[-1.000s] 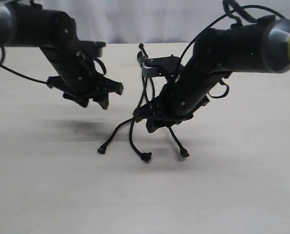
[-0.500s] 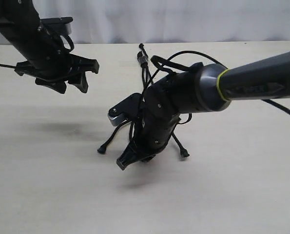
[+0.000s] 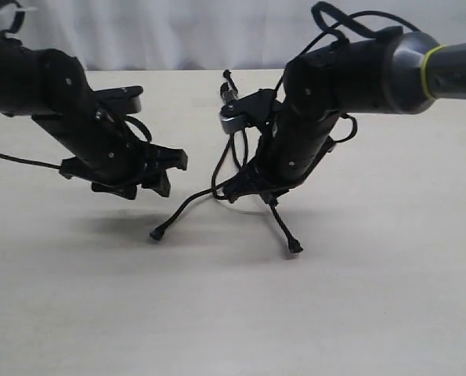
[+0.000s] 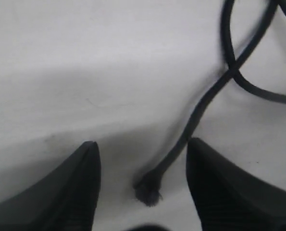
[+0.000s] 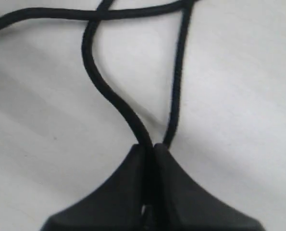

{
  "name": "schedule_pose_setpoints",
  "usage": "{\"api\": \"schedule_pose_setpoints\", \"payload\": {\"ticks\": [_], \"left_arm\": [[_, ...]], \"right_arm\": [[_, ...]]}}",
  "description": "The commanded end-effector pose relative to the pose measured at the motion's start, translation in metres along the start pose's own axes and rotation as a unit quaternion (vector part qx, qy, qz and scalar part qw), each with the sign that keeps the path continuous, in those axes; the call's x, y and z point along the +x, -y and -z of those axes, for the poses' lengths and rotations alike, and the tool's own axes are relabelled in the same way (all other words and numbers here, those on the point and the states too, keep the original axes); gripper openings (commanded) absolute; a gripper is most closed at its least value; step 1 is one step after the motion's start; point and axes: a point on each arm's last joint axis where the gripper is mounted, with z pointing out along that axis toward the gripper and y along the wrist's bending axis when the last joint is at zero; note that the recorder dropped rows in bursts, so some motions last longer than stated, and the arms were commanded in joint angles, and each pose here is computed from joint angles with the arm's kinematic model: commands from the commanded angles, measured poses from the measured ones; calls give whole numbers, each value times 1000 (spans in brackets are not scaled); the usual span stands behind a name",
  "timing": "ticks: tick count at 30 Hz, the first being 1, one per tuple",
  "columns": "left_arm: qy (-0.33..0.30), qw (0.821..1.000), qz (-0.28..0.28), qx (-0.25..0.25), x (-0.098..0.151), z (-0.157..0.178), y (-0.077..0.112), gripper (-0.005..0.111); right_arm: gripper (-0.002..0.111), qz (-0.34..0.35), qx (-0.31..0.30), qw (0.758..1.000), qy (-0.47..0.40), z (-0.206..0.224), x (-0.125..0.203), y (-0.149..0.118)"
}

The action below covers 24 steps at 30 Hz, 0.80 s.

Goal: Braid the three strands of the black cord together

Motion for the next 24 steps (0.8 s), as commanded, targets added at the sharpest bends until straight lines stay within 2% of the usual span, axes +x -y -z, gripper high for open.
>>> {"api": "schedule_pose_setpoints", "payload": {"ticks": [1,5,9,15,21,24], "left_arm": [[17,1000,-4,25,7,-15,26,44],[5,1000,-9,29,17,-33,39,33],[5,1000,-6,30,18,-41,40,32],[-25,999,7,25,25,-54,38,30],[-42,998,-28,36,37,-61,54,0],[-44,998,-34,41,41,-61,60,0]], "right_arm": [[4,-24,2,1000,-3,3,1,22],[4,-53,9,999,-2,1,2,45],[4,-77,1,996,-37,-14,10,59],[4,-79,-20,994,-74,-40,31,56],[4,-85,-58,991,-85,-47,40,48],[4,-88,-85,988,-94,-49,45,43]]}}
